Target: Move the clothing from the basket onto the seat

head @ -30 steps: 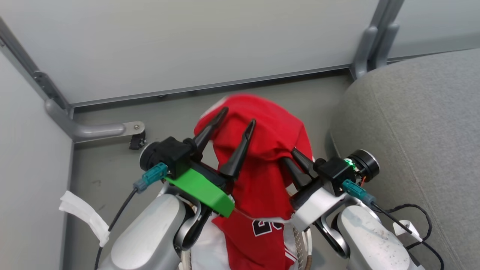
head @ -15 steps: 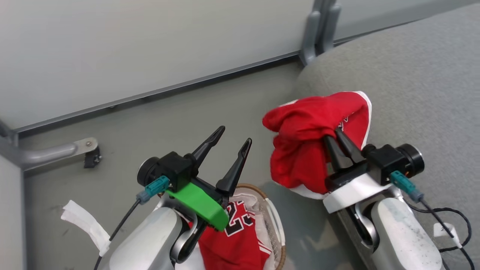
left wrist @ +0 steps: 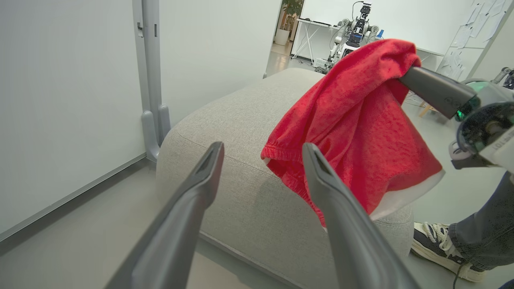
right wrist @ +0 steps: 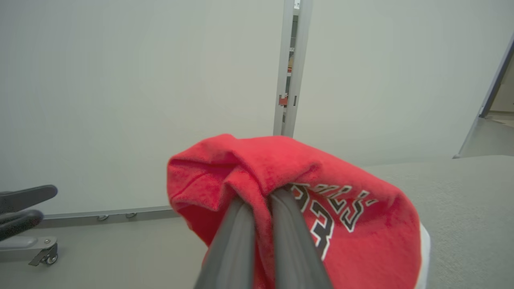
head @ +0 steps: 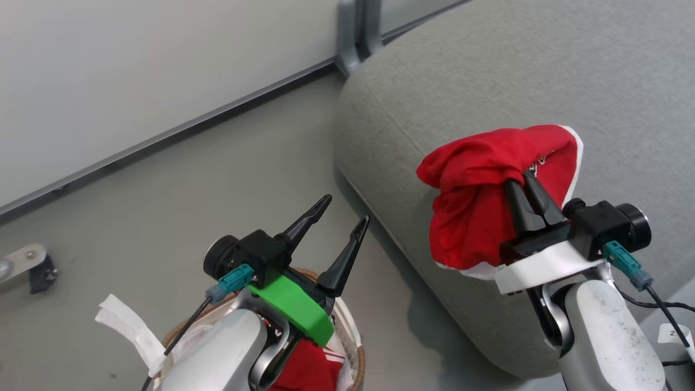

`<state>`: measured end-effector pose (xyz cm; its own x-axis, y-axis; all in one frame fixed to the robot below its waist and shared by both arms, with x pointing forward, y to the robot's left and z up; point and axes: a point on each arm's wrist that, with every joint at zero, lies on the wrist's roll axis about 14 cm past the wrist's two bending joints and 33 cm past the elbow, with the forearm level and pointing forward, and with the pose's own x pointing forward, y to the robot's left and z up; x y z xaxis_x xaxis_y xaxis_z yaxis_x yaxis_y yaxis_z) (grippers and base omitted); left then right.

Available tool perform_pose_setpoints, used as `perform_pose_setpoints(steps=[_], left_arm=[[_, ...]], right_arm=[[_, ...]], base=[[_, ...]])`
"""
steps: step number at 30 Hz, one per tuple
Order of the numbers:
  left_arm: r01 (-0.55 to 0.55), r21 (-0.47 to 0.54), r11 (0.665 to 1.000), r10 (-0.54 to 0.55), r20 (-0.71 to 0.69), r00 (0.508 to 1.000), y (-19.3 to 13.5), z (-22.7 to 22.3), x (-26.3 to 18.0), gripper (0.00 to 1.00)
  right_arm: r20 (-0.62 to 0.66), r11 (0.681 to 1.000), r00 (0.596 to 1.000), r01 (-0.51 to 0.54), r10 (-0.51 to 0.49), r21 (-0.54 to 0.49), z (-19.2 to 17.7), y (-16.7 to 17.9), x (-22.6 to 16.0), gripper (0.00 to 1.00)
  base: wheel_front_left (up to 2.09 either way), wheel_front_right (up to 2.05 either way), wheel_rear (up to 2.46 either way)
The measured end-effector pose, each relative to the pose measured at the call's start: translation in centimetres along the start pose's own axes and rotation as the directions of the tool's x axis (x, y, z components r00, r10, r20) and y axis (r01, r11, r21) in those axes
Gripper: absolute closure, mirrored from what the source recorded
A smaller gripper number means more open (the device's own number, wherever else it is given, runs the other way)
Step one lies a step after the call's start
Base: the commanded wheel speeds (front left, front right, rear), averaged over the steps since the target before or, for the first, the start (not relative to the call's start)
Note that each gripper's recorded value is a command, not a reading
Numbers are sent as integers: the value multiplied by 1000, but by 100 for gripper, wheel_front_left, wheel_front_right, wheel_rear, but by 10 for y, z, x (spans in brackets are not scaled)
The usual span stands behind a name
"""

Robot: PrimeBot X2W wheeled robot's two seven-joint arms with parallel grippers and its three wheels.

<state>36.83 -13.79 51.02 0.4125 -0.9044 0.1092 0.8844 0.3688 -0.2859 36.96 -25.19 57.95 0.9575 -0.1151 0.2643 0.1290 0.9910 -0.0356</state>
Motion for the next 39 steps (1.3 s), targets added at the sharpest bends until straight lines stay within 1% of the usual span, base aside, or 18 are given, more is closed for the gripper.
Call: perform_pose_setpoints(steps=[4,9,11,15,19,22,25,28,35,39], left_arm=[[57,-15,998,-58,-23,998,-11,-11,10,0],[118,-42,992,-120,-46,992,-22,-25,21,0],[133,-55,990,-136,-58,989,-22,-32,22,0],[150,-73,986,-156,-82,984,-17,-46,23,0],[154,-90,984,-163,-102,981,-6,-59,22,0],[149,-99,984,-160,-109,981,5,-66,21,0],[137,-109,985,-148,-109,983,19,-72,20,0],[115,-119,986,-129,-110,986,35,-78,18,0],[58,-149,987,-74,-103,992,70,-92,12,0],[14,-164,986,-32,-109,994,91,-102,4,0]], right_arm=[[-10,997,998,62,-62,-36,1,-22,-9,100],[-30,986,990,138,-141,-89,-1,-51,-17,100],[-30,981,987,155,-160,-114,-1,-59,-13,100],[-27,972,986,158,-165,-175,0,-67,2,100],[-28,961,988,140,-150,-238,-2,-72,25,100],[-42,948,990,114,-132,-296,-8,-76,44,100],[-54,933,989,110,-136,-343,-15,-85,63,100],[-78,915,987,99,-140,-391,-27,-91,82,100],[-126,883,981,72,-147,-464,-61,-98,128,100],[-149,859,976,63,-160,-508,-80,-105,152,100]], base=[[0,0,0],[0,0,0],[0,0,0],[0,0,0],[0,0,0],[0,0,0],[0,0,0],[0,0,0],[0,0,0],[0,0,0]])
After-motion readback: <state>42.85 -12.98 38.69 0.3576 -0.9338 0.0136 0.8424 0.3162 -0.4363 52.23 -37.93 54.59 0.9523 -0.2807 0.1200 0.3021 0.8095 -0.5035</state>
